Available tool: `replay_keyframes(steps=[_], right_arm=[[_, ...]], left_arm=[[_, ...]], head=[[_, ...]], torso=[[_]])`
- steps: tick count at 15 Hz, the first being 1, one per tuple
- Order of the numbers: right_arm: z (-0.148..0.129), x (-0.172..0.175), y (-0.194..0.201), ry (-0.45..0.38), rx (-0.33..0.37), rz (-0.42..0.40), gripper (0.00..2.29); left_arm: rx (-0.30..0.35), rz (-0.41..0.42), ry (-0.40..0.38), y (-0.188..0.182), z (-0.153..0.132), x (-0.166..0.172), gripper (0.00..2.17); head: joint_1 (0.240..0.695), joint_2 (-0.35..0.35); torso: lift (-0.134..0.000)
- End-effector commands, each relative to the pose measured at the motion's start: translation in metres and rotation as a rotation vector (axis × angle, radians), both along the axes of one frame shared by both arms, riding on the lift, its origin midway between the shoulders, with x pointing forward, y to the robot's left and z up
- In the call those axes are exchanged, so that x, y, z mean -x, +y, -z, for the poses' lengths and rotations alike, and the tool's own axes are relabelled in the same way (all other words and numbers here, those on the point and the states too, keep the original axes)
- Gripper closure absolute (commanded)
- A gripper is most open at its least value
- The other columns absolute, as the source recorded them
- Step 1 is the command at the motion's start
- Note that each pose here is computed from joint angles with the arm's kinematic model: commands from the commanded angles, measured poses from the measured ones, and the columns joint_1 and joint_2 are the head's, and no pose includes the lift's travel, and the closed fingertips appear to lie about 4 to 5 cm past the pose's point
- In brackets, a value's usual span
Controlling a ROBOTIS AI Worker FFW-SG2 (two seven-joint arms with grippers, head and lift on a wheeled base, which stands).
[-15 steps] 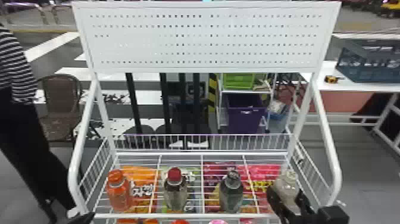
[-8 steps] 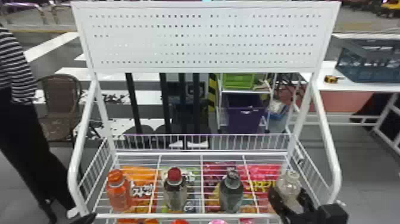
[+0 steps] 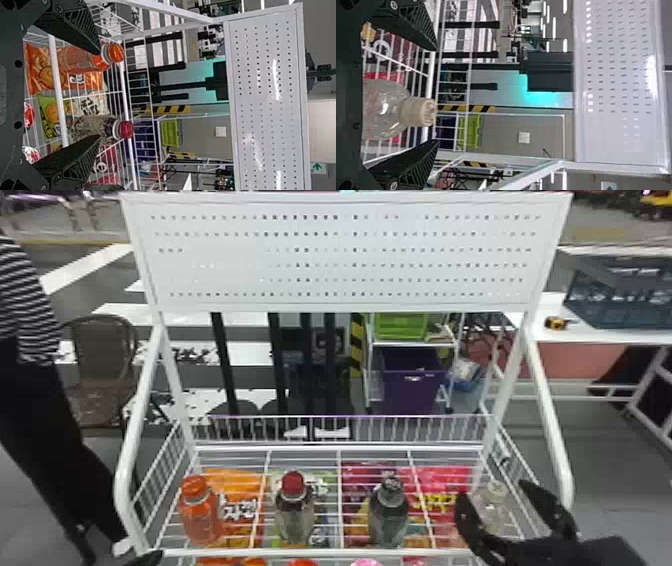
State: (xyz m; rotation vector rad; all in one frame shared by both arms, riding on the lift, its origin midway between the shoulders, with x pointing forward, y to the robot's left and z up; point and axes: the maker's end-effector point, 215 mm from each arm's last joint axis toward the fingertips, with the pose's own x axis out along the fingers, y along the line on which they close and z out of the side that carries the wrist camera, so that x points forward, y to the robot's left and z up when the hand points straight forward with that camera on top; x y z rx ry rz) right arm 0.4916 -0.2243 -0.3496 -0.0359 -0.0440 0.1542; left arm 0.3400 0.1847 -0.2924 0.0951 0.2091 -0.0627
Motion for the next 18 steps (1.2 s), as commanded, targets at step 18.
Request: replay_keyframes(steps=[18], right_arm=[[-0.092,0.153,-0.003,0.06,-0.039,-0.054,0.08]], left_arm=[[0.042,-0.06,-0.147,0.039,-0.026,-0.032,0.14]], head=[[0.499,0.0]], torso=[[0.0]])
